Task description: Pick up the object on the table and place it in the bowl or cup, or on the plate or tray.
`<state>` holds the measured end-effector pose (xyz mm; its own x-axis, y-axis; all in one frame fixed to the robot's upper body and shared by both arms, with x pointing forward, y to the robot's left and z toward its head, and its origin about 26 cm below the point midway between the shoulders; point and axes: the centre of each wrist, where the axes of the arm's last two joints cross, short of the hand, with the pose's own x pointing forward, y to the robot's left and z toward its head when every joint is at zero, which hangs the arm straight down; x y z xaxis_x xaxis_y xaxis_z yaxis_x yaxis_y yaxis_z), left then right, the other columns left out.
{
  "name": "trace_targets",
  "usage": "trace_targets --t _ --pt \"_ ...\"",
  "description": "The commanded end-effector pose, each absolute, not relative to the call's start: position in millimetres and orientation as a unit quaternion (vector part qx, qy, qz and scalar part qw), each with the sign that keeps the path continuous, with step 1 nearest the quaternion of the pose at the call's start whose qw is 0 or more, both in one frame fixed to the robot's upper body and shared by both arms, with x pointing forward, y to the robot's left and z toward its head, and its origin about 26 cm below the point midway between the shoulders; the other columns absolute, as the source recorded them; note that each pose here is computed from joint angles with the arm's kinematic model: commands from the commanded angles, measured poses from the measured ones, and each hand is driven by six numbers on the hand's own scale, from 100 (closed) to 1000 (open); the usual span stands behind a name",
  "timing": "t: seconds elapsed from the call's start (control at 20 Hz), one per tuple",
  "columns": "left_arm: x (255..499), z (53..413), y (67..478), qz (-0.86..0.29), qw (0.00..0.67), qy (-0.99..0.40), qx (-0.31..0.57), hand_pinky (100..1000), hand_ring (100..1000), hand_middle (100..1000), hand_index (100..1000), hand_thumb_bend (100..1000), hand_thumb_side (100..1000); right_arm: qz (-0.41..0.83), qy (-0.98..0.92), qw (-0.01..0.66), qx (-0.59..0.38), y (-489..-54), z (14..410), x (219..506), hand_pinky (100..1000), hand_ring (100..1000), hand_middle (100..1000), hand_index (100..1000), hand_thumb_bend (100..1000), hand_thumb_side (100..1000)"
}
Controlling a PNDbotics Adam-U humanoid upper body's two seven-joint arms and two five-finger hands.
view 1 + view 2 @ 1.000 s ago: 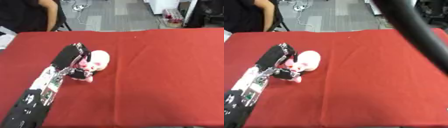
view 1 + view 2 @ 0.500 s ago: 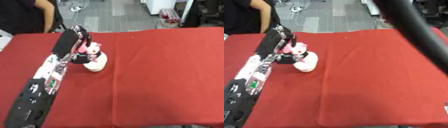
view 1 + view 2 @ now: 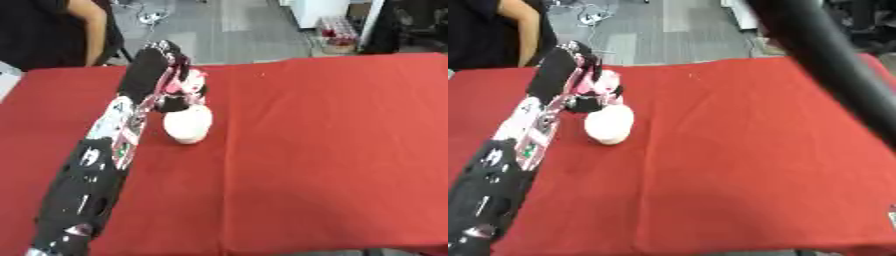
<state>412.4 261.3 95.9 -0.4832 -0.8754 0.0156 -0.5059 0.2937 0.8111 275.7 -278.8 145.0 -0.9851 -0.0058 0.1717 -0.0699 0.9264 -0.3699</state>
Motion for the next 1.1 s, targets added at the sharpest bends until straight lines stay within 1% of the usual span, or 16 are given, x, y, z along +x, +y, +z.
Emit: trace_targets --t 0.05,0.15,0.3,0.35,0.4,0.45,0.5,0.55,0.75,0.8,0.85,0.9,0.95,1.0,1.05,1.1 --pt "419 98 265 -0.392 0.23 -0.764 0.457 100 100 102 259 294 100 0.201 -0.977 0.07 0.02 -279 154 276 478 594 807 849 100 844" --pt "420 93 267 -0.4 0.233 -0.76 0.456 100 112 126 280 300 100 0.202 -0.977 0.071 0.021 -279 153 276 478 594 807 848 100 844" --pt "421 90 270 -0.415 0.236 -0.75 0.459 100 186 197 345 312 100 0.204 -0.976 0.071 0.021 -279 153 276 479 594 807 848 100 844" --pt "421 87 272 -0.427 0.243 -0.74 0.46 100 316 325 457 339 100 0.205 -0.976 0.072 0.021 -279 153 276 479 594 807 848 100 844" --pt "422 85 274 -0.441 0.252 -0.727 0.462 100 385 402 518 372 100 0.205 -0.976 0.072 0.021 -279 153 276 479 594 807 848 100 843" --pt "423 83 276 -0.461 0.265 -0.708 0.465 100 411 444 567 408 100 0.206 -0.976 0.072 0.02 -279 152 276 479 594 807 848 100 843" --pt "424 83 276 -0.474 0.273 -0.694 0.468 118 428 467 595 486 100 0.206 -0.976 0.072 0.02 -279 152 276 479 594 807 848 100 842" --pt "424 83 276 -0.486 0.281 -0.68 0.472 144 445 493 616 434 100 0.207 -0.976 0.072 0.02 -279 152 276 479 594 807 848 100 843" --pt "425 85 275 -0.505 0.293 -0.656 0.478 164 459 512 628 422 100 0.209 -0.975 0.073 0.02 -279 152 275 479 595 807 847 100 842" --pt "425 85 275 -0.506 0.294 -0.655 0.478 176 468 519 636 424 100 0.209 -0.975 0.073 0.02 -279 152 275 479 595 808 847 100 843" --pt "425 85 274 -0.508 0.295 -0.653 0.478 215 496 540 666 427 100 0.21 -0.975 0.073 0.02 -279 152 275 479 595 808 847 100 843" --pt "425 85 274 -0.51 0.296 -0.651 0.478 215 496 540 666 427 100 0.21 -0.975 0.073 0.02 -279 152 275 479 595 808 847 100 843" --pt "425 84 275 -0.512 0.298 -0.648 0.478 283 556 597 748 452 100 0.211 -0.975 0.073 0.02 -279 152 275 479 595 808 847 100 843" --pt "425 84 275 -0.515 0.3 -0.645 0.479 270 543 585 732 446 100 0.211 -0.975 0.073 0.02 -279 152 275 479 595 808 847 100 843" --pt "425 84 274 -0.516 0.301 -0.643 0.479 324 598 640 805 482 100 0.211 -0.975 0.073 0.02 -279 152 275 479 595 807 846 100 843" --pt "425 84 274 -0.517 0.301 -0.642 0.48 321 595 636 800 476 100 0.211 -0.974 0.073 0.02 -279 152 275 479 595 807 847 100 843"
